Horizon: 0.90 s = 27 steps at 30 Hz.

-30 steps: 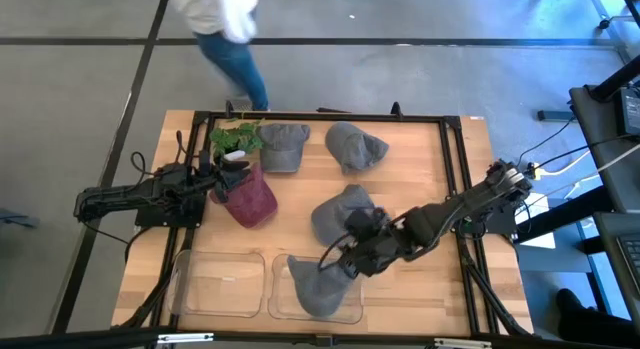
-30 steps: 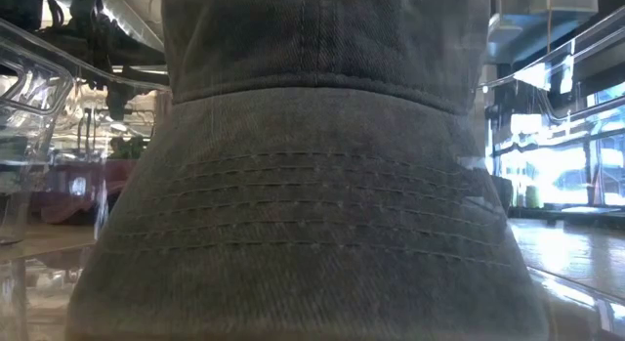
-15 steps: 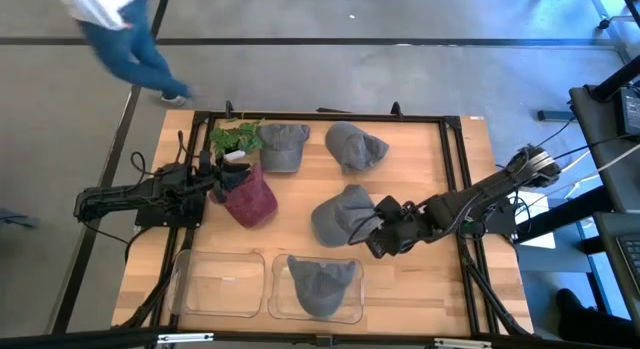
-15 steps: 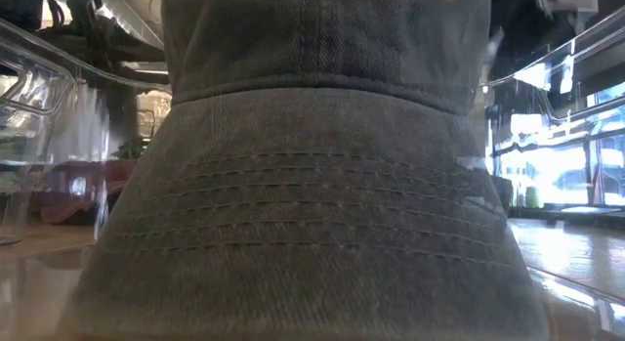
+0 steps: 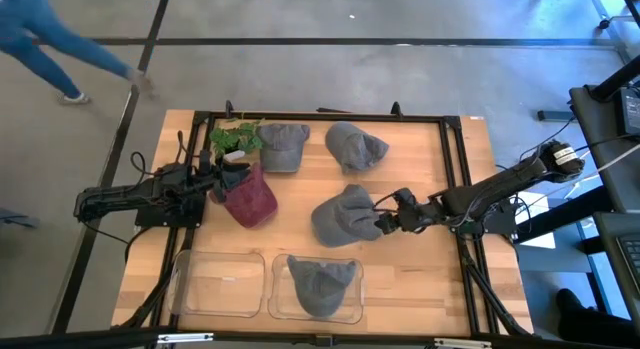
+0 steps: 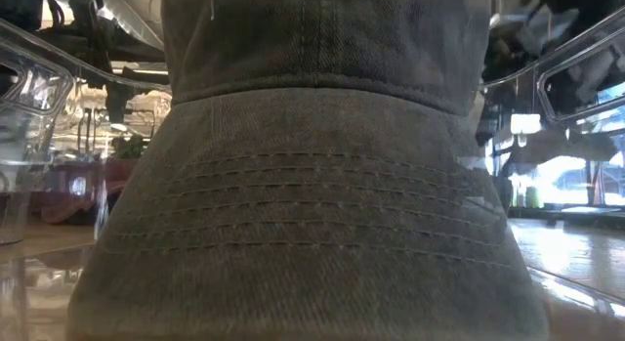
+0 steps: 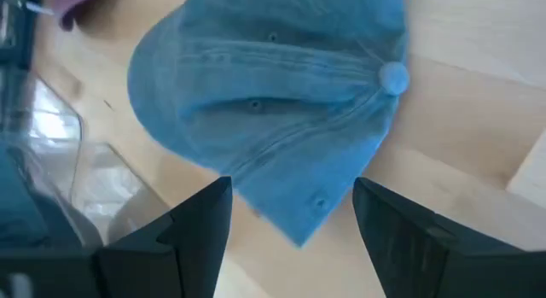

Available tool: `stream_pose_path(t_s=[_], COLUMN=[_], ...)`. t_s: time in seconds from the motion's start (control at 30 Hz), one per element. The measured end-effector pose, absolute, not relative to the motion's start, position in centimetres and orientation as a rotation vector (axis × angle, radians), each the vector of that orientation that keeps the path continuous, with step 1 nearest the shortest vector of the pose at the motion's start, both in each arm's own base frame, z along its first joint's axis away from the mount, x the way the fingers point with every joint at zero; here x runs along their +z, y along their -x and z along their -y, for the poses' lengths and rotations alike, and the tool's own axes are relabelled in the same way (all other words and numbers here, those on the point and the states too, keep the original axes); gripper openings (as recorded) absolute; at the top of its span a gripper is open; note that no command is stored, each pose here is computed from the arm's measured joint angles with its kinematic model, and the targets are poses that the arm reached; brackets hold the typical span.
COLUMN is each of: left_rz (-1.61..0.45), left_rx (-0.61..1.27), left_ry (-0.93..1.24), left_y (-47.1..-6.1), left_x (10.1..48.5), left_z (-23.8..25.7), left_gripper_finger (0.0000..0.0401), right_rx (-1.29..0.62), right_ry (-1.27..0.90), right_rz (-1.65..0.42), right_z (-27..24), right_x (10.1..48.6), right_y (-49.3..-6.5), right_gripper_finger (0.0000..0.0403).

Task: Pick & Place hat
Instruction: Put the grey cap into the right transparent bin

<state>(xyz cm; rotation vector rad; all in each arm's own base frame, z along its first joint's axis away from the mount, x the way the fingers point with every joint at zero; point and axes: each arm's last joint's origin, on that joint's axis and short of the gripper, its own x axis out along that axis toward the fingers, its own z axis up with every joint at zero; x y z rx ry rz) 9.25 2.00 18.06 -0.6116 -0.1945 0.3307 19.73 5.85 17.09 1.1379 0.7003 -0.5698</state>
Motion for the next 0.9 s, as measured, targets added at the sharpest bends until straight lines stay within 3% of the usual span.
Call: stream_pose_path(t_s=[0.9], left_rz=[0.199], left_rx=[0.333], left_ry=[0.629], left_y=[-9.2], left_x=[18.1], left_z=[-2.0], left_gripper_finger=[0.0162], right_rx=[-0.484], right_ry=[-1.46], right_rz=[-0.558], right_z=[-3.5], right_x=[12.4], right_y=[-18.3], right_gripper_finger=[0.0245])
